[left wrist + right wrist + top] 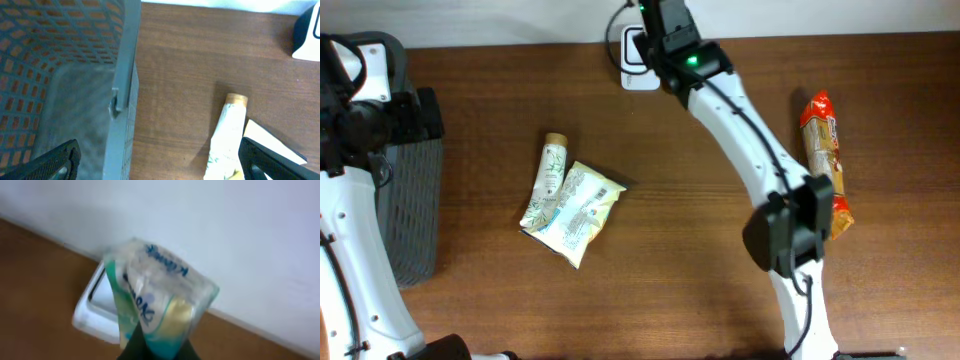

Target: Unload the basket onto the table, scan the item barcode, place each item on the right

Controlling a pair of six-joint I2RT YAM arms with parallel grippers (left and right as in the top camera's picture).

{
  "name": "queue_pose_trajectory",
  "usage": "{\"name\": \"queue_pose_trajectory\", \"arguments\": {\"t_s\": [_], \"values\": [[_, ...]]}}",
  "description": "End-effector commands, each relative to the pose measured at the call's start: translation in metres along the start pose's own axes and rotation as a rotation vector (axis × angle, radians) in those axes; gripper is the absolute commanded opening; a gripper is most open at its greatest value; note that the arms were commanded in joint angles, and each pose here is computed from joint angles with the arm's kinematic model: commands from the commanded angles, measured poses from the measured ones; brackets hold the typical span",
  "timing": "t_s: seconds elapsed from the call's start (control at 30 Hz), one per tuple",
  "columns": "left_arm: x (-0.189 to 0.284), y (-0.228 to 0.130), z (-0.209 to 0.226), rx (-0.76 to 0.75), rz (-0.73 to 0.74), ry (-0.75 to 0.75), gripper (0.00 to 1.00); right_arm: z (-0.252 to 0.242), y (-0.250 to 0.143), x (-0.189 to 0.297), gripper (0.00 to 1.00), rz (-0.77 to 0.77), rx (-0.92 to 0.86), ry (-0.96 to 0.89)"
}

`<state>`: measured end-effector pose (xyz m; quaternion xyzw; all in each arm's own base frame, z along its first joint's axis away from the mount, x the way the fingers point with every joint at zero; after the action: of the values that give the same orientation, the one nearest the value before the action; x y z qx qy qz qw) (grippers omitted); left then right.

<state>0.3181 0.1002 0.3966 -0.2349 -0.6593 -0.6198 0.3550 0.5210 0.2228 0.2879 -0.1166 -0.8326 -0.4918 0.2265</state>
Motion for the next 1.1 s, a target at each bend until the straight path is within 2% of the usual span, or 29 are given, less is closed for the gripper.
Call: {"name": "queue_pose_trajectory", "arguments": {"t_s": [0.0, 0.03, 0.1, 0.23, 0.5, 0.6, 0.67, 0.7, 0.77, 0.83, 0.87, 0.9, 0.93, 1.0, 1.07], "values": [[0.007, 0.003, 0.000, -0.012, -0.025, -0.005, 0.99, 0.022, -0.007, -0.046, 0.04, -0.087, 0.322, -0.113], [0.007, 0.003, 0.000, -0.012, -0.025, -0.005, 0.99, 0.033, -0.018, -0.068, 0.04, -0.100, 0.458, -0.133], [0.007, 0.003, 0.000, -0.012, -0.025, -0.005, 0.99, 0.046, -0.038, -0.091, 0.04, -0.080, 0.589, -0.135], [0.007, 0.003, 0.000, -0.012, -0.025, -0.005, 0.99, 0.061, -0.072, -0.119, 0.04, -0.011, 0.764, -0.106], [0.007, 0.003, 0.000, -0.012, -0.025, -0.005, 0.99, 0.064, -0.067, -0.113, 0.04, 0.022, 0.770, -0.161], [0.007, 0.003, 0.000, -0.012, -0.025, -0.005, 0.99, 0.048, -0.044, -0.093, 0.04, 0.008, 0.743, -0.222], [0.007, 0.003, 0.000, -0.012, -0.025, -0.005, 0.99, 0.036, -0.039, -0.074, 0.04, 0.087, 0.775, -0.205], [0.007, 0.003, 0.000, -0.012, -0.025, -0.005, 0.99, 0.031, -0.034, -0.054, 0.04, 0.129, 0.729, -0.160], [0.007, 0.003, 0.000, -0.012, -0.025, -0.005, 0.99, 0.013, -0.016, -0.009, 0.04, 0.137, 0.521, -0.111], [0.007, 0.003, 0.000, -0.012, -0.025, -0.005, 0.99, -0.020, -0.005, 0.059, 0.04, 0.191, 0.212, -0.013], [0.007, 0.003, 0.000, -0.012, -0.025, -0.005, 0.99, -0.045, -0.018, 0.091, 0.04, 0.308, -0.005, -0.032], [0.007, 0.003, 0.000, -0.012, -0.025, -0.005, 0.99, -0.060, -0.033, 0.105, 0.04, 0.411, -0.116, -0.057], [0.007, 0.003, 0.000, -0.012, -0.025, -0.005, 0.99, -0.082, -0.064, 0.117, 0.04, 0.604, -0.208, -0.101], [0.007, 0.003, 0.000, -0.012, -0.025, -0.005, 0.99, -0.111, -0.113, 0.113, 0.04, 0.853, -0.314, -0.163], [0.007, 0.003, 0.000, -0.012, -0.025, -0.005, 0.99, -0.128, -0.166, 0.096, 0.04, 1.033, -0.427, -0.102]]}}
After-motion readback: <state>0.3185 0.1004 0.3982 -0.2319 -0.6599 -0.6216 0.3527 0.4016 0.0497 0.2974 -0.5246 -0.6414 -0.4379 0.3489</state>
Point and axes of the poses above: each gripper's point midway between its finger pads, its own x axis back along the fingers, its own z axis along the line the jaws close on, y = z × x, the point moved 10 cm from there along x, back along the fingers, and after that the axes turned 2 degrees about x, right-handed, at the moved point
